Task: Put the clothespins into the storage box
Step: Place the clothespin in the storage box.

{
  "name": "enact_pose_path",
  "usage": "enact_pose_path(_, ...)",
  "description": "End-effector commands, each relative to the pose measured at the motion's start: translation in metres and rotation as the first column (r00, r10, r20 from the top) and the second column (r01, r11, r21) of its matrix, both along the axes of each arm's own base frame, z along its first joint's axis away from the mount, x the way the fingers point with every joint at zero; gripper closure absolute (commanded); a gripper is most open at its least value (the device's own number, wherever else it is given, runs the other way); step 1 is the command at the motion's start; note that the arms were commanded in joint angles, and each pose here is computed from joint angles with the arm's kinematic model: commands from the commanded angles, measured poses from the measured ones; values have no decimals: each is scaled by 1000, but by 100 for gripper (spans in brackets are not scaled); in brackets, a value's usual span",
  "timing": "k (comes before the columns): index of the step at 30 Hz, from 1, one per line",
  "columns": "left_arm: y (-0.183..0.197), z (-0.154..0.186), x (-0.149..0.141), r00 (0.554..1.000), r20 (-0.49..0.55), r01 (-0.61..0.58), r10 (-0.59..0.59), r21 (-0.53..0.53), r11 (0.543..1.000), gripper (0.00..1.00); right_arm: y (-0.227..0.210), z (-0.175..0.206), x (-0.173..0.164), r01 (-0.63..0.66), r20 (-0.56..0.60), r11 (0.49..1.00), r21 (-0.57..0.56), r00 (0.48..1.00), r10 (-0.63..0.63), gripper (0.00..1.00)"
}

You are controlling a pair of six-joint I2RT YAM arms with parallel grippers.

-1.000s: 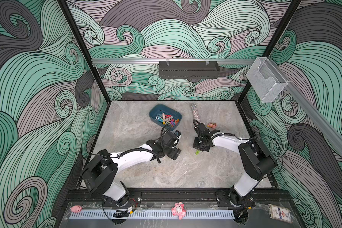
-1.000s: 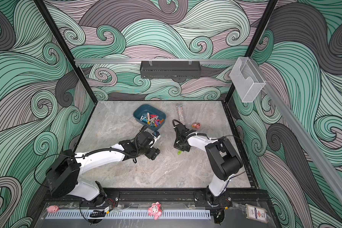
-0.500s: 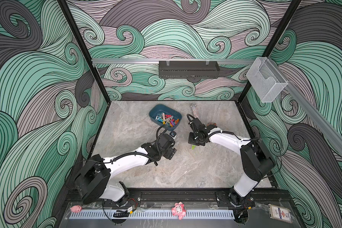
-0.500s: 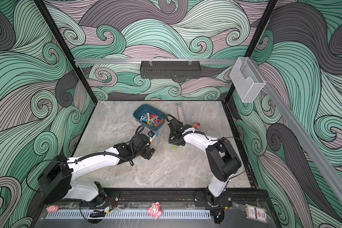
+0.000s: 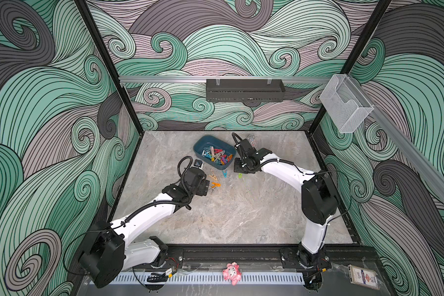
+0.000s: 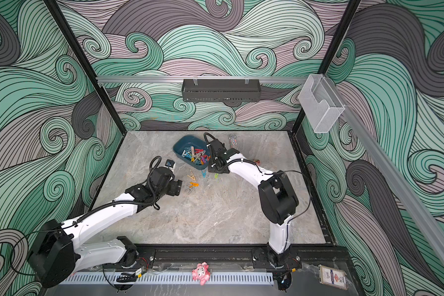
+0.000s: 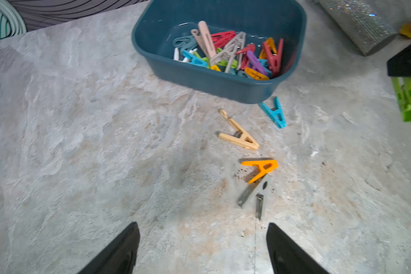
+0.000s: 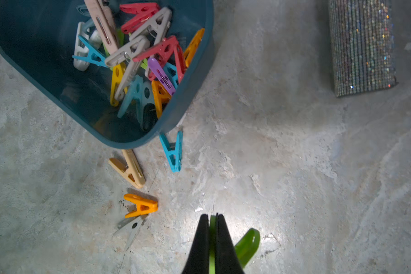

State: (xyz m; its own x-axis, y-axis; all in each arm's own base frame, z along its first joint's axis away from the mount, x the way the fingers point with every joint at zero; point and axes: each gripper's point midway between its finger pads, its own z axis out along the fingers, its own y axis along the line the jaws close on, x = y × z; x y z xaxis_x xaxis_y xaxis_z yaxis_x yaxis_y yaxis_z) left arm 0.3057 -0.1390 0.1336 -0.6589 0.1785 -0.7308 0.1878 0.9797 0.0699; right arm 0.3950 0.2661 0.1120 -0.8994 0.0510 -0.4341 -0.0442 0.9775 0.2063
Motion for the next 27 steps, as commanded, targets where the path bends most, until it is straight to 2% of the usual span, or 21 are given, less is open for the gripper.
enact_pose_path(1, 14, 3, -4, 998, -7, -70, 70, -24, 997, 14, 6, 10, 20, -13, 47, 999, -34, 999, 15, 95)
enact_pose_path(9, 32, -9, -7, 982, -63, -180, 176, -56, 982, 14, 37, 23, 69, -44, 121, 999, -26, 992, 47, 95)
enact_pose_path(17, 30, -9, -7, 983, -69, -178, 172, -84, 980, 15, 55, 18, 115, -82, 213, 991, -104, 972, 103, 95)
enact_pose_path(24, 34, -11, -10, 981, -70, -186, 180, -89, 979, 15, 59, 17, 132, -86, 239, 990, -109, 965, 111, 94)
enact_pose_path(26, 33, -11, -10, 981, -73, -186, 180, -96, 978, 15, 60, 20, 134, -90, 241, 990, -107, 964, 114, 89)
enact_pose_path(27, 32, -11, -10, 981, -75, -185, 179, -98, 978, 15, 62, 22, 134, -96, 242, 990, -106, 963, 119, 82)
